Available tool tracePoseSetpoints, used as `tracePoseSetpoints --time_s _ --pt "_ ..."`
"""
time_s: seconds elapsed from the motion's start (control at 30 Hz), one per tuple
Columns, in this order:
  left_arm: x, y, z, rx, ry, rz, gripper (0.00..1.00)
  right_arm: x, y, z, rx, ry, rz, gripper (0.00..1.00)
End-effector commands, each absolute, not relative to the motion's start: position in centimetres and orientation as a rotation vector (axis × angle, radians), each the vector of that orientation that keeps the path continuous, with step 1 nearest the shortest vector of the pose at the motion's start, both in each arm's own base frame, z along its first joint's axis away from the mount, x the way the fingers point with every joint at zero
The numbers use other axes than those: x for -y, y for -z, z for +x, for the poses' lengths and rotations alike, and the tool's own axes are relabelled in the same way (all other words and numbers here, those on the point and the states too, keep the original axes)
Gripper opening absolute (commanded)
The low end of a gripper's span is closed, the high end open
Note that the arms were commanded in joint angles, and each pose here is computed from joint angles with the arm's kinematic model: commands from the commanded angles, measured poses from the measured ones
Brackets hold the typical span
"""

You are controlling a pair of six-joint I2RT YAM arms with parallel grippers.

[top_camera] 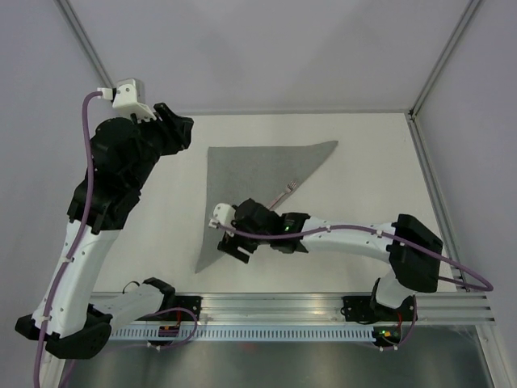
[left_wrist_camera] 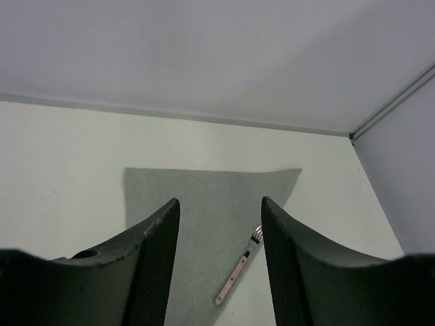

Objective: Fold the napkin, place the utensils inside, and roll it up
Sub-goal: Fold the napkin

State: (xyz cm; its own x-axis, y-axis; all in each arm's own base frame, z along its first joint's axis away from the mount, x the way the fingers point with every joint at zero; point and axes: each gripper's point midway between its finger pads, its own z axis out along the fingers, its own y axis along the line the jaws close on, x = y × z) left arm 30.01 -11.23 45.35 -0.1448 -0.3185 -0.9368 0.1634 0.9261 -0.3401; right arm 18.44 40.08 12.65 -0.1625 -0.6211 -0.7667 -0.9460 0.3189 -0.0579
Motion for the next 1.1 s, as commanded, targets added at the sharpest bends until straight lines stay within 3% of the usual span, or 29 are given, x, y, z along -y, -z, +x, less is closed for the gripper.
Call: tracePoseSetpoints --time_s 0.0,0.4,0.8,1.07 --pt "10.7 -44.4 29.4 -1.725 0.403 -0.152 0.57 -42.2 -11.8 17.0 -1.764 -0.451 -1.462 0.82" --pt "10.9 -44.1 29.3 -1.738 0.405 -0.133 0.57 -48.5 -9.0 12.1 -1.656 -0.393 -1.583 0.81" --pt "11.2 -43.0 29.5 -1.765 0.399 -0.111 0.57 -51.5 -6.7 11.1 -1.627 -0.312 -1.586 0.76" --pt "11.2 -42.8 29.6 -1.771 0.385 -0.1 0.56 -52.5 -6.0 11.8 -1.615 -0.254 -1.554 0.67"
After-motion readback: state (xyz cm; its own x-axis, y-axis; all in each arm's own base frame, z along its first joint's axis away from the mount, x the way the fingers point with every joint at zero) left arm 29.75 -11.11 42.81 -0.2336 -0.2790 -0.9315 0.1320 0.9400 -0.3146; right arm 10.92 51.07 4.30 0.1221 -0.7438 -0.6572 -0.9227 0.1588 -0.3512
